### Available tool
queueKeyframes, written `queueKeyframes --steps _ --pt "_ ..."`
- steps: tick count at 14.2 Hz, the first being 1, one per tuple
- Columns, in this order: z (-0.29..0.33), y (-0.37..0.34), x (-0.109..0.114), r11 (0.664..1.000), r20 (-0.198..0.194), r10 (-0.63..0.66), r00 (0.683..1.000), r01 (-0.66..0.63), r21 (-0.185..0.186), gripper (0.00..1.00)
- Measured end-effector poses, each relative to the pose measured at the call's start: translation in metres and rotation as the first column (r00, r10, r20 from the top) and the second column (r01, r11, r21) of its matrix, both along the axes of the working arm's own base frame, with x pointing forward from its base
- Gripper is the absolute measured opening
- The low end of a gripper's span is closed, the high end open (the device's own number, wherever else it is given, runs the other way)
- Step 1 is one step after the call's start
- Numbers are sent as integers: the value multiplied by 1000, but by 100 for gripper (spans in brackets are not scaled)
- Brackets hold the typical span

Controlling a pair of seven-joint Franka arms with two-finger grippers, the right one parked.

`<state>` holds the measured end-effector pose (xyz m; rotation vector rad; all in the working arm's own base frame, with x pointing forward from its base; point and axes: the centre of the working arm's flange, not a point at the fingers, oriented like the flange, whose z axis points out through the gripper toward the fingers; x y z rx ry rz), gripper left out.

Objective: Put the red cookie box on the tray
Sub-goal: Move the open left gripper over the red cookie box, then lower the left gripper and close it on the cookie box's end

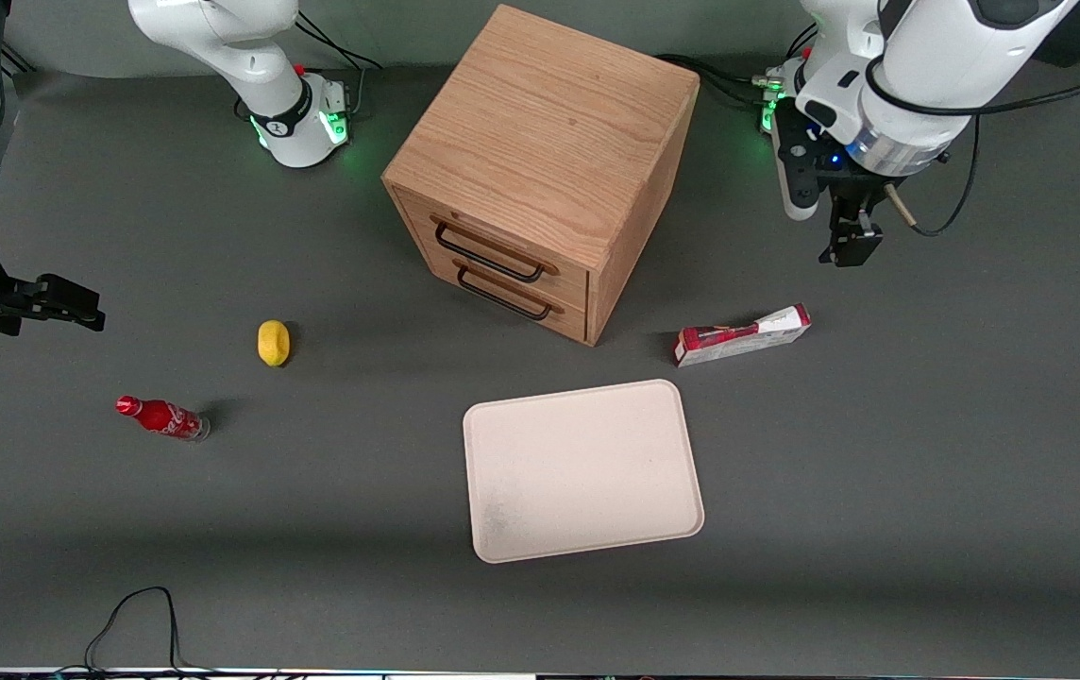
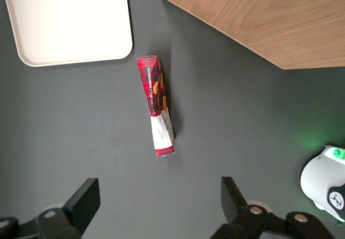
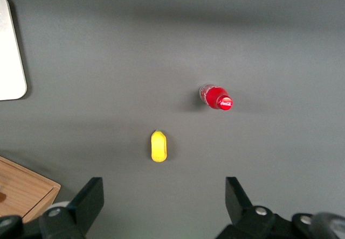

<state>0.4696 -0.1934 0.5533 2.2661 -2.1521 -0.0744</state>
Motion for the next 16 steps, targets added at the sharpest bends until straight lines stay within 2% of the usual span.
queueKeyframes --steps 3,7,9,13,16 --pt "-29 1 10 1000 0 4 1000 -4 -11 100" --pt "-90 -1 40 999 -23 5 1000 -6 -38 97" --pt "-121 -1 50 999 -39 10 999 -12 -49 99" --pt "-175 1 45 998 -42 43 998 -45 -37 97" --pt "-218 1 37 998 -2 44 999 -44 -52 97"
